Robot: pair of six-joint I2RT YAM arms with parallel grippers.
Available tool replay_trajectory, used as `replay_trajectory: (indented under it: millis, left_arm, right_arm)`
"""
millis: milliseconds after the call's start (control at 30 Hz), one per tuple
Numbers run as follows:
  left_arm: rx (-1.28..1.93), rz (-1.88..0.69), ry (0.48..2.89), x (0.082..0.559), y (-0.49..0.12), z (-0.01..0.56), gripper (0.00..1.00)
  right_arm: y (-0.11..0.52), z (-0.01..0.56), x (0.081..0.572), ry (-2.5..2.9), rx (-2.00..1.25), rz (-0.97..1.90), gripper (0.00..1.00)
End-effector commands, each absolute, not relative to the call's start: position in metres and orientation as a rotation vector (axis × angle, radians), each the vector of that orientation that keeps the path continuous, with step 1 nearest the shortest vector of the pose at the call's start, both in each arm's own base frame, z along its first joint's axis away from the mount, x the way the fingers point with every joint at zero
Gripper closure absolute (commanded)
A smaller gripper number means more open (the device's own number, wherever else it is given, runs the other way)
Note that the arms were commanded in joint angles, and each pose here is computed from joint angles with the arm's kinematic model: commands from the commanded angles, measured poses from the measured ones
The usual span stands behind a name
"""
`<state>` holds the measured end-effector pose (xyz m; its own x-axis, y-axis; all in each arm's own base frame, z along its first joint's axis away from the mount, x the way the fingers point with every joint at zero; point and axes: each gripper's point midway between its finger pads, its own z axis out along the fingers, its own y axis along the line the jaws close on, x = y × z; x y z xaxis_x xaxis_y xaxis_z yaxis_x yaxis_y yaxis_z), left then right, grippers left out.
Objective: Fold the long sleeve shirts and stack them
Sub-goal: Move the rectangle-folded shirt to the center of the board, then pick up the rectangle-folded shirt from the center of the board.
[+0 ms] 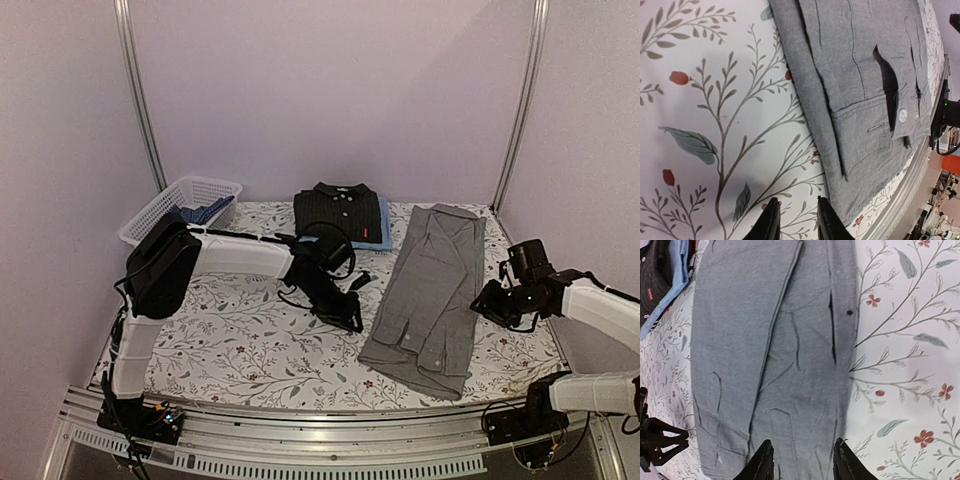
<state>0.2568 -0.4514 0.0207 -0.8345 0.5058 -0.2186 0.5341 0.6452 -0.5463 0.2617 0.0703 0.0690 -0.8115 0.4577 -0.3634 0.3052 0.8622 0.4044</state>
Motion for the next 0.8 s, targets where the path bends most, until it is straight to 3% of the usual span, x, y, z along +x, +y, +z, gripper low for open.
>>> replay_trajectory:
  millis: [0, 467, 767]
  left_arm:
    - [0.843, -0.988, 2.716, 0.274, -0.456, 0.056, 0.75]
    - [0.803, -1.007, 2.705, 0.291, -0.454, 0.061, 0.71]
    - [0.841, -1.091, 2.725, 0.281, -0.457, 0.056, 0.67]
  right_arm:
    - [0.091, 0.066, 0.224, 2.664, 0.595, 0.476, 0.59]
    - [0.147, 0.043, 0.147, 2.742, 0.672, 0.638, 0.56]
    - [0.145, 0.022, 0.124, 2.777, 0.762, 0.637, 0.56]
